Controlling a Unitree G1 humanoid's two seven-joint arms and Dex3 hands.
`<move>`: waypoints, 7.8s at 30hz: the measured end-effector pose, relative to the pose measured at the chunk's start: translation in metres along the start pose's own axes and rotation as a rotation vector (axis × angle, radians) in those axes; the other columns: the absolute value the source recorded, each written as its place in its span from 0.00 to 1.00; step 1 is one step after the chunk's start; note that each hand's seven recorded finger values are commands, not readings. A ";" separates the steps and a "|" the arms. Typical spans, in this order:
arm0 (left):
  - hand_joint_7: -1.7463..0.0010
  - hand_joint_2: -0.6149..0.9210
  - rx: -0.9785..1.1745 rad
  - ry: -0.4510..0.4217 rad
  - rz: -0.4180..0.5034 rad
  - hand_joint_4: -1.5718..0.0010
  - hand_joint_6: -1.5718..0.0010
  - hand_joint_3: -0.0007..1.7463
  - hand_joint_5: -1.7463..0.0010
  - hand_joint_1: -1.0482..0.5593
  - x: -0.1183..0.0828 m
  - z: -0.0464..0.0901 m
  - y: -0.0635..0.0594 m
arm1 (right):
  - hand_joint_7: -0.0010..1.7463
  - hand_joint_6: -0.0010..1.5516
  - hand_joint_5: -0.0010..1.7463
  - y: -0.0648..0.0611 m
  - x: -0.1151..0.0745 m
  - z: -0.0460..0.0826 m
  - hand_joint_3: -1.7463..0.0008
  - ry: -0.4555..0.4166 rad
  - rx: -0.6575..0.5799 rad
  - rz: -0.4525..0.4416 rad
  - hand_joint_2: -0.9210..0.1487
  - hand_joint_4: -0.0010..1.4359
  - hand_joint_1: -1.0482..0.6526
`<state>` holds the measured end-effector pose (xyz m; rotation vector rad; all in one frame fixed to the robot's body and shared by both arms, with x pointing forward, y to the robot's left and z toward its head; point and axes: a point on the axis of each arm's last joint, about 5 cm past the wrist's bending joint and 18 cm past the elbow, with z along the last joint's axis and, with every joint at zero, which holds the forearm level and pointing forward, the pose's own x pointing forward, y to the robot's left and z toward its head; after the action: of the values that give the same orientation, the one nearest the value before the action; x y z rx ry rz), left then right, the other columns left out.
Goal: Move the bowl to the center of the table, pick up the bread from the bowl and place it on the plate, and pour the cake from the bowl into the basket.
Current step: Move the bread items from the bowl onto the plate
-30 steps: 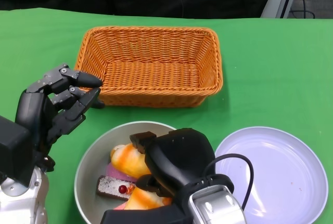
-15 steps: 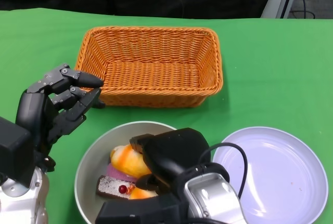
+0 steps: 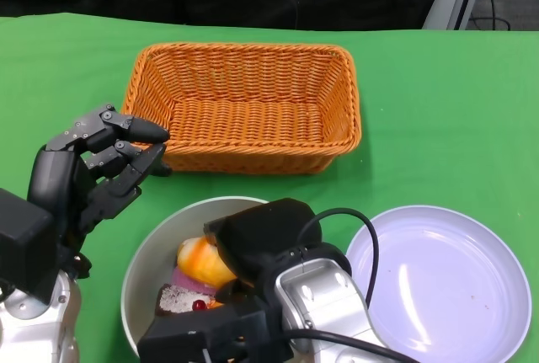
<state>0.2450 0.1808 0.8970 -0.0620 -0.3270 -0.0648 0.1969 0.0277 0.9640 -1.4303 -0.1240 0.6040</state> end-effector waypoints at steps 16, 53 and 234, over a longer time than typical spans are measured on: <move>0.46 1.00 0.005 -0.007 0.002 0.53 0.47 0.13 0.27 0.41 0.000 0.000 -0.001 | 0.00 0.33 0.63 0.005 0.008 0.007 0.96 0.008 -0.050 0.034 0.00 0.37 0.34; 0.47 1.00 0.015 -0.017 0.001 0.52 0.49 0.14 0.29 0.41 0.000 0.002 -0.004 | 0.02 0.54 0.93 0.016 0.018 0.002 1.00 -0.052 0.016 0.014 0.05 0.52 0.41; 0.61 1.00 -0.009 -0.002 0.011 0.52 0.43 0.10 0.30 0.41 -0.004 -0.006 0.004 | 0.23 0.67 0.90 0.086 -0.121 -0.178 1.00 0.213 0.113 -0.588 0.01 0.51 0.47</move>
<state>0.2438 0.1847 0.8900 -0.0725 -0.3285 -0.0553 0.1443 -0.1843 0.8867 -1.2579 -0.3222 -0.0243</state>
